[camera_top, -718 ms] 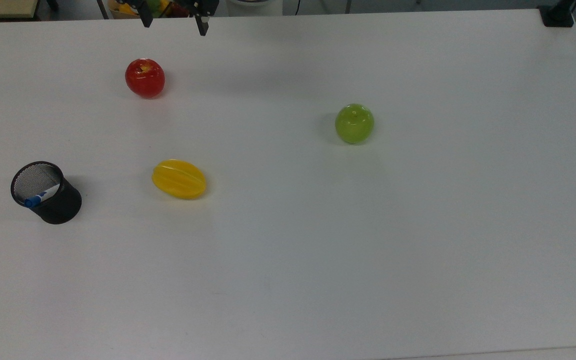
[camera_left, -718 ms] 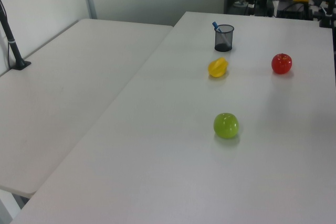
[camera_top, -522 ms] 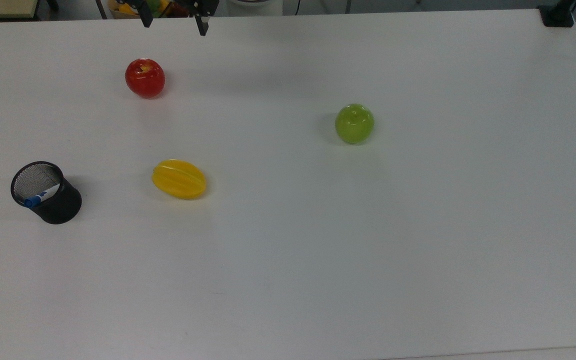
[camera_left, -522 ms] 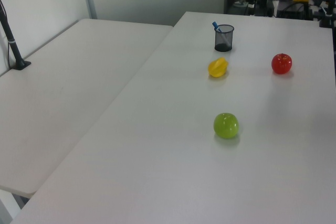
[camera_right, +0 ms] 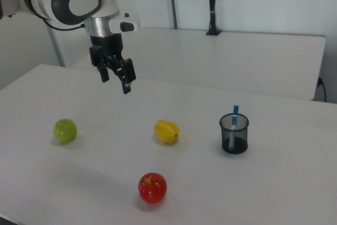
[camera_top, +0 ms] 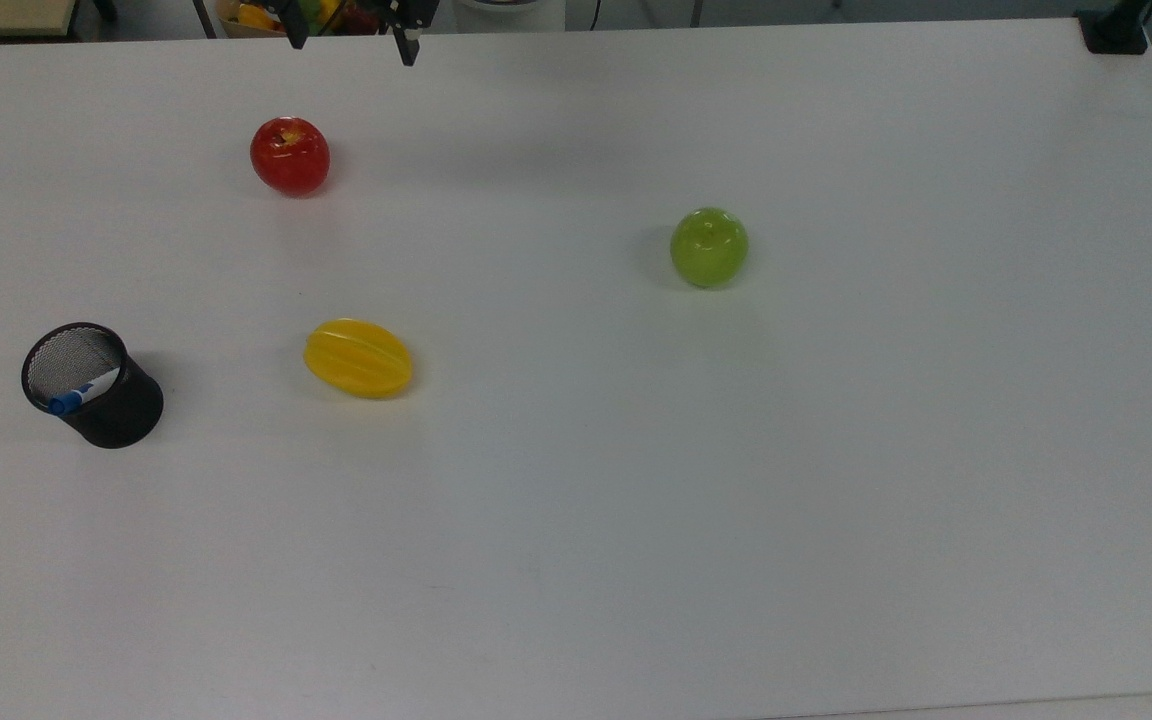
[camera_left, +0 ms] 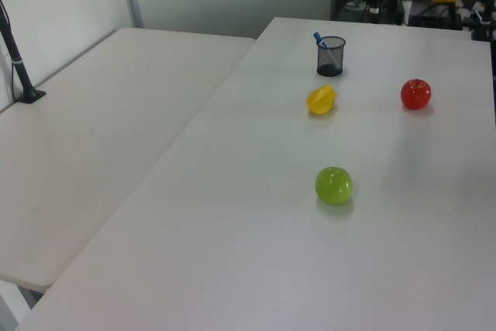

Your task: Take marker pen

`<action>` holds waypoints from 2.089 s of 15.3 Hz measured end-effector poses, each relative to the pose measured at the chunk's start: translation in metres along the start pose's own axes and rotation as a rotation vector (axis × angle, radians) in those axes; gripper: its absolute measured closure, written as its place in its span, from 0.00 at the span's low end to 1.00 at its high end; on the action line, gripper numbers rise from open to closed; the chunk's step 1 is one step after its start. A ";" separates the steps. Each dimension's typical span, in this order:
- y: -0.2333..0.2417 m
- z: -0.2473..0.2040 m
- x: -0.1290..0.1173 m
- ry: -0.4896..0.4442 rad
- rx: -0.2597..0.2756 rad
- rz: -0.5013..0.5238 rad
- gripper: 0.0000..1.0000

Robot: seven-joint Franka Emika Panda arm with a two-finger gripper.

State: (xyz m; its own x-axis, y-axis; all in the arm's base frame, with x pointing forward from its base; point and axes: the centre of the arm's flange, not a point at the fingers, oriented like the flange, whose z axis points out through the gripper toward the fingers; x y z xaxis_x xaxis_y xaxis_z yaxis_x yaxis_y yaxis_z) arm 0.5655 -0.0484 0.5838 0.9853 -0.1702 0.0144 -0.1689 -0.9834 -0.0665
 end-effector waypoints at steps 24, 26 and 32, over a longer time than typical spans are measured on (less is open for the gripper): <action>0.147 0.158 0.149 0.612 -0.137 0.112 0.00; 0.158 0.170 0.158 0.610 -0.155 0.101 0.00; 0.171 0.183 0.174 0.611 -0.182 0.064 0.00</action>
State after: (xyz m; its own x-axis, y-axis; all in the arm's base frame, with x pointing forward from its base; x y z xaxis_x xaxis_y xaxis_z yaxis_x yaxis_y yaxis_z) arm 0.7123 -0.2346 0.3926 0.7900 -0.1817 0.5856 -0.2819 -0.9558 0.0839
